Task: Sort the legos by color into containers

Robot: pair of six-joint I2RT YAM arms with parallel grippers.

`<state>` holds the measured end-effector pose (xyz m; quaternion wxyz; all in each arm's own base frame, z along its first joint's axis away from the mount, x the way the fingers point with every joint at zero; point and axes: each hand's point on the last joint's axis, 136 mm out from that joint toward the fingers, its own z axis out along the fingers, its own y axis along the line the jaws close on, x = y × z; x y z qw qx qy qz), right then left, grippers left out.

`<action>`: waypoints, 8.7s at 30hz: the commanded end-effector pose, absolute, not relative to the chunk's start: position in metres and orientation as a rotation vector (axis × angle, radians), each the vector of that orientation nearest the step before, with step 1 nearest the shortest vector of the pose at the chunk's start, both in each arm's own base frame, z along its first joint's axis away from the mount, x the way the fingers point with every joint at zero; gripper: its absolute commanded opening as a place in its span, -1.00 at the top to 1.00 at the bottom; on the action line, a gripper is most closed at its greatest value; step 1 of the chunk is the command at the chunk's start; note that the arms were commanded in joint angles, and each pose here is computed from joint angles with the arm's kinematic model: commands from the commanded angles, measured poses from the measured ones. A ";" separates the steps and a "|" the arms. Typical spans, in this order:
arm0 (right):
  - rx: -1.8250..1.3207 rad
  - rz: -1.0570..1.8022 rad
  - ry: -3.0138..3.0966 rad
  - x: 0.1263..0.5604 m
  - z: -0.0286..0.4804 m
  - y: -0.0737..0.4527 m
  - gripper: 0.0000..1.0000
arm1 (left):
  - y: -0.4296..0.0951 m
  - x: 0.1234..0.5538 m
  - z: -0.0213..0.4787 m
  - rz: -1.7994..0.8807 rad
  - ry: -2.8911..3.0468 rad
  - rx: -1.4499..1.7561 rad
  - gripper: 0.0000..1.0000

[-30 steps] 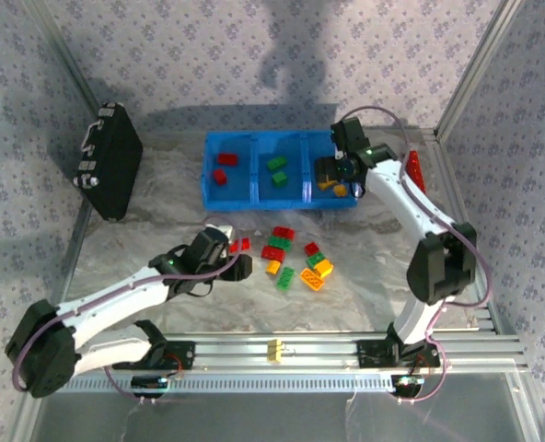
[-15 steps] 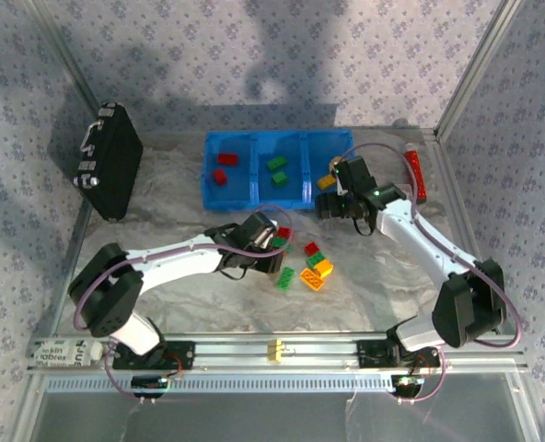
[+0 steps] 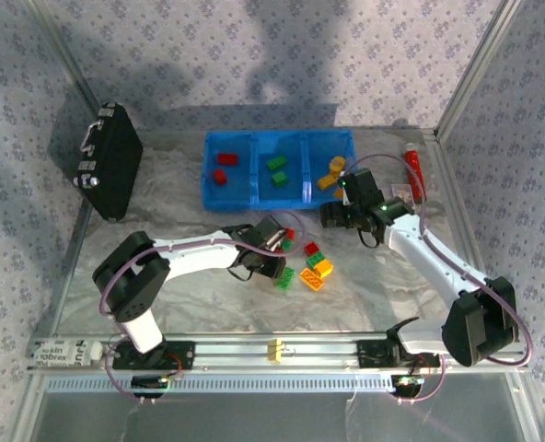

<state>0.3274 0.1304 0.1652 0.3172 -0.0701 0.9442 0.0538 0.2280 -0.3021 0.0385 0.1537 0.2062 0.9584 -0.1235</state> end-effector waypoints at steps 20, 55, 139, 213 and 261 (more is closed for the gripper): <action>-0.125 0.156 2.470 0.318 0.164 0.122 -0.67 | -0.303 0.225 0.026 -0.291 2.785 0.630 0.20; 0.064 0.141 2.379 0.280 0.173 0.069 -0.57 | -0.417 0.415 0.204 -0.345 2.379 0.897 -0.99; -0.236 0.108 2.488 0.328 0.191 0.139 0.18 | -0.176 0.233 0.145 -0.506 2.382 0.262 -0.90; 0.030 0.177 2.438 0.312 0.172 0.086 -0.60 | -0.324 0.188 0.035 -0.178 2.753 0.887 0.33; -0.370 0.208 2.634 0.272 0.119 0.153 -0.47 | -0.205 0.281 0.154 -0.401 2.448 0.349 -0.82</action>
